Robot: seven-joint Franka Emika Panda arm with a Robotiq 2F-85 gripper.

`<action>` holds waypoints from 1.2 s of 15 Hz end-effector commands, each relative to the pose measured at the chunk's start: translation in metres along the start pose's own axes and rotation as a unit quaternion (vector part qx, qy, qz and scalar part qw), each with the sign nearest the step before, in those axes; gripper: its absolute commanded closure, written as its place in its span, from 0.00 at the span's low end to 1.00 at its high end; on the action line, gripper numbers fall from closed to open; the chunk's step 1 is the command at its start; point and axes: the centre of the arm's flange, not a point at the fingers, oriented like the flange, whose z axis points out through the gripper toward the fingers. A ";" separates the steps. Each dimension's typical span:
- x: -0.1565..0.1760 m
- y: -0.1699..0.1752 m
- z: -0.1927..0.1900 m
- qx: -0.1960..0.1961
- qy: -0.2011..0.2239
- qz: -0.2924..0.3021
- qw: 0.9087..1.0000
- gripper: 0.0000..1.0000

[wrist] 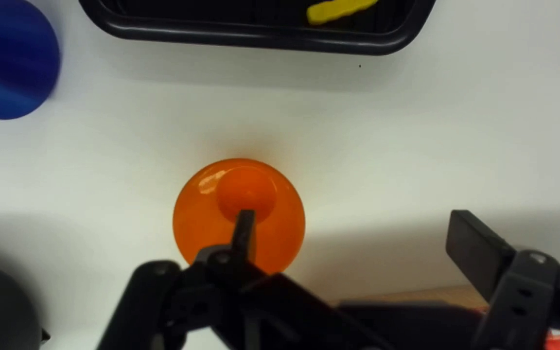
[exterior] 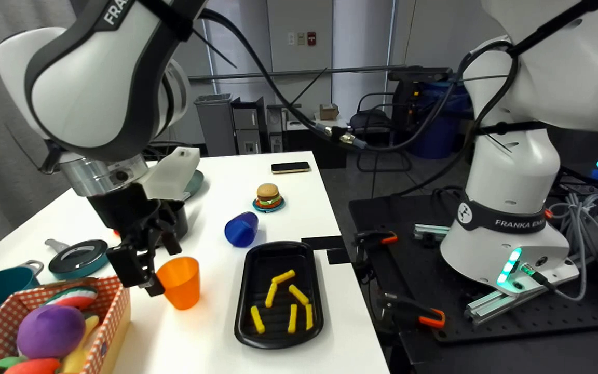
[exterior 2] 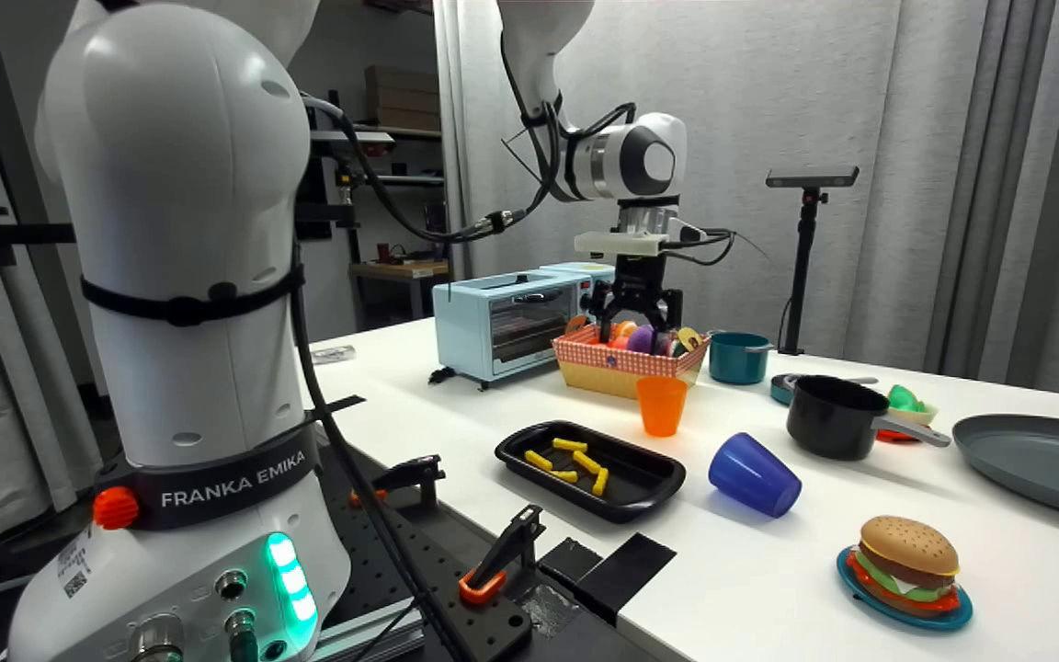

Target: Pour the fries out of the orange cup onto the oven tray

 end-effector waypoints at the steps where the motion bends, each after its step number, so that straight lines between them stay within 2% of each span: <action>1: -0.046 -0.009 -0.018 0.003 0.019 0.006 1.000 0.00; 10: -0.113 -0.021 -0.039 0.005 0.023 0.004 1.000 0.00; 18: -0.162 -0.033 -0.053 0.004 0.050 -0.005 0.999 0.00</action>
